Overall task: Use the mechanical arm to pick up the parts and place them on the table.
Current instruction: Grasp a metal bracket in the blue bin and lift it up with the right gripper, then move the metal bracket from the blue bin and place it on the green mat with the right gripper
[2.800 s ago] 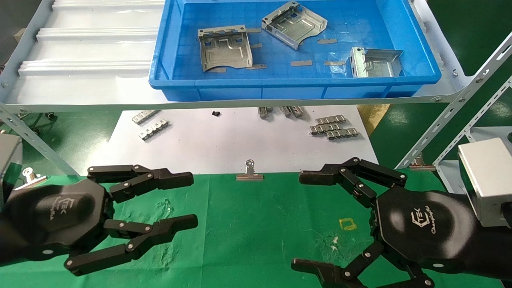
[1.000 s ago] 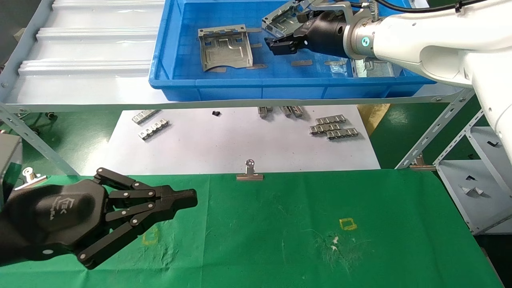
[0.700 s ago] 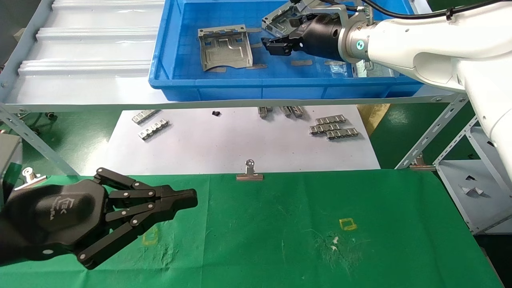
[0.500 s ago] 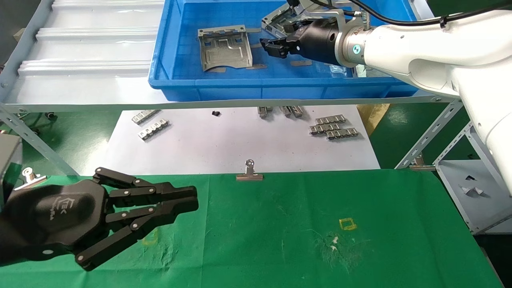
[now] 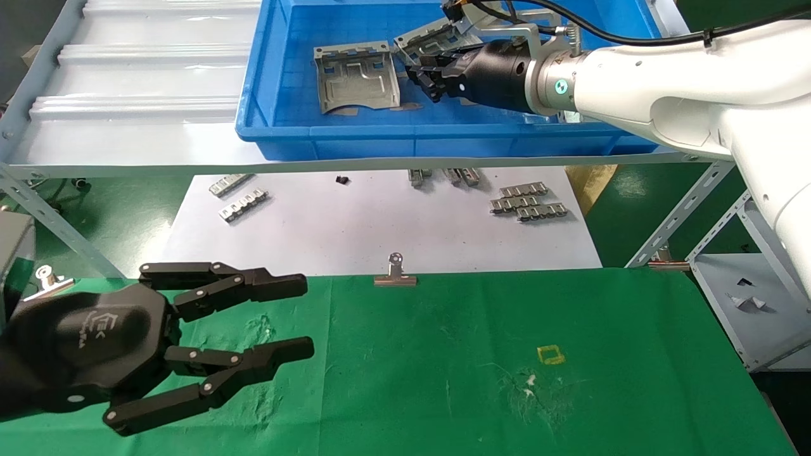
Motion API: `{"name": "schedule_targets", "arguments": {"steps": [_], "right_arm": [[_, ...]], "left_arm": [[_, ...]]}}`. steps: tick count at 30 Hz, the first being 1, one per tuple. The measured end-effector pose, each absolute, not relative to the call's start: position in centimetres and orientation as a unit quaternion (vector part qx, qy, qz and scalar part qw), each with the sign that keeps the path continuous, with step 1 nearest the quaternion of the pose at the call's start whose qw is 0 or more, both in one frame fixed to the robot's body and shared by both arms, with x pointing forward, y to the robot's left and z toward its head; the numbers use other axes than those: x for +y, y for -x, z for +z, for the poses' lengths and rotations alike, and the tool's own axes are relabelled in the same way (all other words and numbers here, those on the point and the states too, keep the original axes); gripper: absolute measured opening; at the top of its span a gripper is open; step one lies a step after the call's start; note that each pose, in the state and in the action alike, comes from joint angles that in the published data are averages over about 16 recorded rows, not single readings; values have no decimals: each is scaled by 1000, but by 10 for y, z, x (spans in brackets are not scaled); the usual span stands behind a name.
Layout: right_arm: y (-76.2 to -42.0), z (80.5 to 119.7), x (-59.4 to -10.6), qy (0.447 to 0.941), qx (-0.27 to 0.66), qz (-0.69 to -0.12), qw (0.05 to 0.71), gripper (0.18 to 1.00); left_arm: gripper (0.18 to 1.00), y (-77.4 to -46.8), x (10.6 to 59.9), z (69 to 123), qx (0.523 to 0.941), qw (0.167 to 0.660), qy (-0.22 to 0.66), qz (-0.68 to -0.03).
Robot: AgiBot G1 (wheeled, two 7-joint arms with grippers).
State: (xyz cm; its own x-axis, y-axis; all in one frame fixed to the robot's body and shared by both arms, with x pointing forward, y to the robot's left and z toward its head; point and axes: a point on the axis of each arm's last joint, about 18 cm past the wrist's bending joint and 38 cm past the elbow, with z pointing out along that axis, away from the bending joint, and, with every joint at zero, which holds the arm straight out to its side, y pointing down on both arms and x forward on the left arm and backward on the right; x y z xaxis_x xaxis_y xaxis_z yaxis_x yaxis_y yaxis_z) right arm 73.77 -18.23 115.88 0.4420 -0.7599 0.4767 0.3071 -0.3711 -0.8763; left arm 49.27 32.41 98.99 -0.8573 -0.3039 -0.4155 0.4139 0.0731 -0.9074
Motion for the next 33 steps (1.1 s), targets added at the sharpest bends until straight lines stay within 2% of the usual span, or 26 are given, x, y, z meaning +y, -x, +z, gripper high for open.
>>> {"name": "schedule_targets", "arguments": {"steps": [8,12,18,25,33], "right_arm": [[-739,1176,-195,638,172,-537,524,282],[-739,1188,-204,624,173,-559,518,246],[-731,1208,-220,614,164,-581,509,208],[-702,1218,-239,648,101,-562,504,194],[-643,1205,-267,709,-12,-497,500,193]], "left_arm": [[540,-493,324,990,683,264,-40,-680],[658,-493,324,990,683,264,-40,-680],[771,-493,324,990,683,264,-40,-680],[930,-493,324,990,683,264,-40,-680],[980,-493,324,990,683,264,-40,-680]]}}
